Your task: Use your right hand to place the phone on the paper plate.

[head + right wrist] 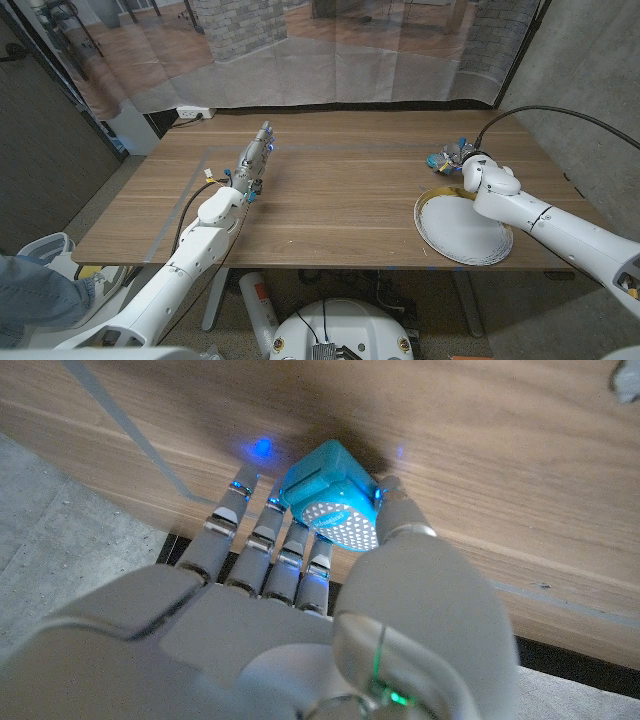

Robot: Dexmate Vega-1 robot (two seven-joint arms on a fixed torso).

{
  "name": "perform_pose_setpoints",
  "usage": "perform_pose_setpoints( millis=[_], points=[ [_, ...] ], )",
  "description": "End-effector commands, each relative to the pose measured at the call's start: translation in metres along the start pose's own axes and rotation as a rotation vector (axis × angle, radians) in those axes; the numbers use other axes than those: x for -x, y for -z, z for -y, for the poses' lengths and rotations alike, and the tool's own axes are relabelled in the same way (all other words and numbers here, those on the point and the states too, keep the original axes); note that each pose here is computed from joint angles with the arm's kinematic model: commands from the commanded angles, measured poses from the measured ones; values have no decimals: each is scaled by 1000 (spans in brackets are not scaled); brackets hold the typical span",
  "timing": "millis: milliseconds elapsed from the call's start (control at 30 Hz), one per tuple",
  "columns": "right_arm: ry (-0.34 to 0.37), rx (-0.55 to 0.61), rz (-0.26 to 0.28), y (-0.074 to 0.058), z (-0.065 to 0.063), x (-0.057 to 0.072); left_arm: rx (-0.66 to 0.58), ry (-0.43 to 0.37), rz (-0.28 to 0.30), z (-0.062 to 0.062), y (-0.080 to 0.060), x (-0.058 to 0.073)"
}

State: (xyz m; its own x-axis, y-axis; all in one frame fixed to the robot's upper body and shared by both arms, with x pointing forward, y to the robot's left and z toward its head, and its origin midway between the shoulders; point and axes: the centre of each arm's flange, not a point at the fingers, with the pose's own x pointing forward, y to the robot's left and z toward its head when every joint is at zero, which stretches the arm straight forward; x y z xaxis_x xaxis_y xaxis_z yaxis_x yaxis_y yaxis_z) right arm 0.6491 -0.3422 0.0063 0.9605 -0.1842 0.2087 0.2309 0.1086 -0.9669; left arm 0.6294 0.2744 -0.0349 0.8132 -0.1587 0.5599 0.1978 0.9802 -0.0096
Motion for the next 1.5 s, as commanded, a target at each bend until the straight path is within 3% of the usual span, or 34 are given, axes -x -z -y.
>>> perform_pose_setpoints(
  millis=[33,1100,1300,1500],
  points=[
    [36,-6,16,0,11,5,-5,9,-2,2,-1,-2],
    [92,-22,120,17,19,28,-16,6,3,7,-5,5],
    [90,-51,173,21,19,32,-14,5,10,6,-6,6],
    [115,-30,170,23,22,37,-15,0,5,1,-7,7]
  ],
)
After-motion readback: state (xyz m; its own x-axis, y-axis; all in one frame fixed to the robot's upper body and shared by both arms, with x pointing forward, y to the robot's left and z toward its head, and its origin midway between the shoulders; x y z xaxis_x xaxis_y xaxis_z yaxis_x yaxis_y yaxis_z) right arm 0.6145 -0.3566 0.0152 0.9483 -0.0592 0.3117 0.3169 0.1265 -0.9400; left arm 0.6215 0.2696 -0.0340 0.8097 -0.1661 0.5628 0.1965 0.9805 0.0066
